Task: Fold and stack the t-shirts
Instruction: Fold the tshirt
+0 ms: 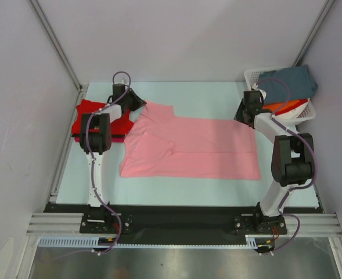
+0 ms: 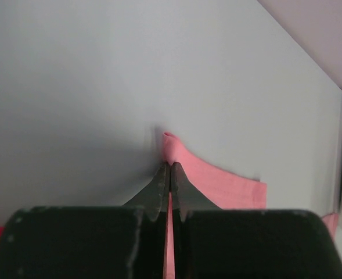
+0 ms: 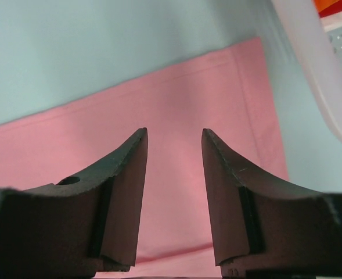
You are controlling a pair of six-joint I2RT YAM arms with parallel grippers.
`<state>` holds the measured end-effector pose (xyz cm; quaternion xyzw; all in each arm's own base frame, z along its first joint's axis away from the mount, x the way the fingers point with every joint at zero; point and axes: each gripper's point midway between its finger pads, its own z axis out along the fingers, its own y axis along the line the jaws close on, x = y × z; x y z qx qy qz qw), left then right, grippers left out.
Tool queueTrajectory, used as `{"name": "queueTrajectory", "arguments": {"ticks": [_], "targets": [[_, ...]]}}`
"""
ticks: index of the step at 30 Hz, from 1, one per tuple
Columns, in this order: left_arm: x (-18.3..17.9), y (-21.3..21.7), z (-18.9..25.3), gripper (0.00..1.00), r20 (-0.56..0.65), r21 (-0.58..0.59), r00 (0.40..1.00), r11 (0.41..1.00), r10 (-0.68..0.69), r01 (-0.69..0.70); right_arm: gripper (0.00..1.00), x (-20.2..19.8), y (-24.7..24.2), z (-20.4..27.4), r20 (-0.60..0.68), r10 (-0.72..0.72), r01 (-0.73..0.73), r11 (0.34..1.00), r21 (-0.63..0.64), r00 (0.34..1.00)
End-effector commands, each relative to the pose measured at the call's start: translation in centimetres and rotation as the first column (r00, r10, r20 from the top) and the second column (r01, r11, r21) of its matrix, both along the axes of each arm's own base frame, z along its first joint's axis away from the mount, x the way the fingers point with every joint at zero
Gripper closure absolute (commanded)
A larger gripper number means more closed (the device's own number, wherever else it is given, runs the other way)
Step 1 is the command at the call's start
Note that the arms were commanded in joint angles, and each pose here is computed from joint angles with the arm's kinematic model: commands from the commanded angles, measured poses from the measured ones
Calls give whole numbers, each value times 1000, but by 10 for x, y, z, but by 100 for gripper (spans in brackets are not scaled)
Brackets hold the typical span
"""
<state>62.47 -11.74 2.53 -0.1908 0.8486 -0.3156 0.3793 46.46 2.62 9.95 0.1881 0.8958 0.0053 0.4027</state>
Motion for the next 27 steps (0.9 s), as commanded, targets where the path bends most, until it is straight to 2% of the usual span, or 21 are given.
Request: {"name": "queueTrajectory", "arguments": {"ticks": [1, 8, 11, 27], "targets": [[3, 29, 28, 100, 57, -13, 996, 997, 76, -75, 53, 15, -18, 4, -5, -52, 51, 995, -85, 999], [0, 25, 25, 100, 42, -48, 997, 997, 59, -57, 52, 48, -30, -16, -60, -77, 68, 990, -127, 995], [0, 49, 30, 100, 52, -25, 993, 995, 103, -102, 52, 53, -35, -22, -73, -92, 81, 987, -137, 993], [-10, 78, 37, 99, 49, -19, 984, 985, 170, -169, 50, 86, -35, -31, -88, -77, 63, 987, -147, 993]]}}
